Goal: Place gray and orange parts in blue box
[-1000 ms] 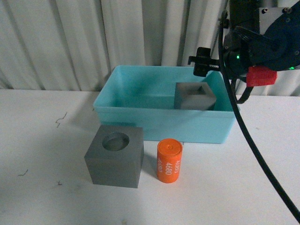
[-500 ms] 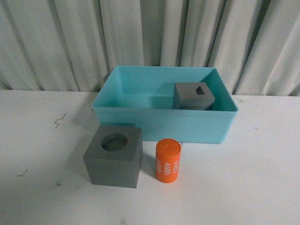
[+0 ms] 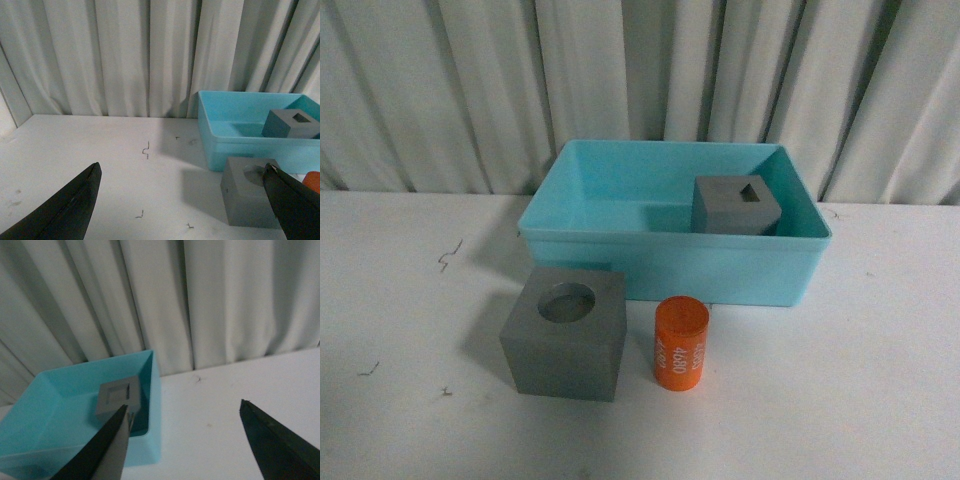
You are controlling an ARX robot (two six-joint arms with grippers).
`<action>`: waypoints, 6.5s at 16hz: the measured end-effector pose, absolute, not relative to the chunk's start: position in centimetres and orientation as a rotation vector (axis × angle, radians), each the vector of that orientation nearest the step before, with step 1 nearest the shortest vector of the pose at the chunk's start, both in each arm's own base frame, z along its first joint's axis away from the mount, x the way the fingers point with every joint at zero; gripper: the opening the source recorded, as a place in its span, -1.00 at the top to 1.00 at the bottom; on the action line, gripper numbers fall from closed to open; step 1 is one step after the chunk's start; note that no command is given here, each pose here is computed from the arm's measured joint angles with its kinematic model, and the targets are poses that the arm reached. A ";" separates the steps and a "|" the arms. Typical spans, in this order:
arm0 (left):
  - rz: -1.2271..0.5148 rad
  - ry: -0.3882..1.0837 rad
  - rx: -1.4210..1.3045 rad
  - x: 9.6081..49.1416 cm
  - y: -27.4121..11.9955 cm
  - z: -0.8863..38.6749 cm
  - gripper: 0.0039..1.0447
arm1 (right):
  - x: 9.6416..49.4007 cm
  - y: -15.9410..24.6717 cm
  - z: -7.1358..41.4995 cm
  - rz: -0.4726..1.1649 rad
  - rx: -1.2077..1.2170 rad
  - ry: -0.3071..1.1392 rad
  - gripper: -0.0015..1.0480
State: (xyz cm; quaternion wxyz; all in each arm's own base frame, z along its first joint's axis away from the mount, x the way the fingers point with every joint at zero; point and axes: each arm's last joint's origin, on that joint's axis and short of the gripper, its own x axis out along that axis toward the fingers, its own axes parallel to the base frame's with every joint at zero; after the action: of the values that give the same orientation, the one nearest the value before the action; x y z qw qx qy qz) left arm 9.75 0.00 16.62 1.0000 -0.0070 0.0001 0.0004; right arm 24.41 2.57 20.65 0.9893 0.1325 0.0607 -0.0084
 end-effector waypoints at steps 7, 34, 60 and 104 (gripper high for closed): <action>0.002 -0.001 -0.014 9.7 0.0 16.6 -0.88 | 17.9 -0.1 18.6 -0.012 0.007 0.002 0.97; 0.001 -0.001 -0.014 9.7 0.0 16.6 -0.88 | 10.9 -0.1 17.0 -0.007 0.006 -0.011 0.96; -0.220 0.535 -0.108 21.2 -11.4 22.4 -0.88 | 9.7 0.0 16.7 0.000 0.005 -0.005 -0.87; -0.086 0.755 0.093 31.7 -13.3 10.3 0.58 | 9.7 0.0 16.7 0.000 0.005 -0.005 -0.87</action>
State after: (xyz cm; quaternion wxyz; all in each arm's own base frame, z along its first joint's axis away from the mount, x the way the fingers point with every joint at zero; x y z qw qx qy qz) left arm 31.71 -13.28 10.27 0.9277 0.0453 0.3682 -0.0417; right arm 9.72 -0.01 16.70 1.0000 0.0024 -0.0024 -0.0002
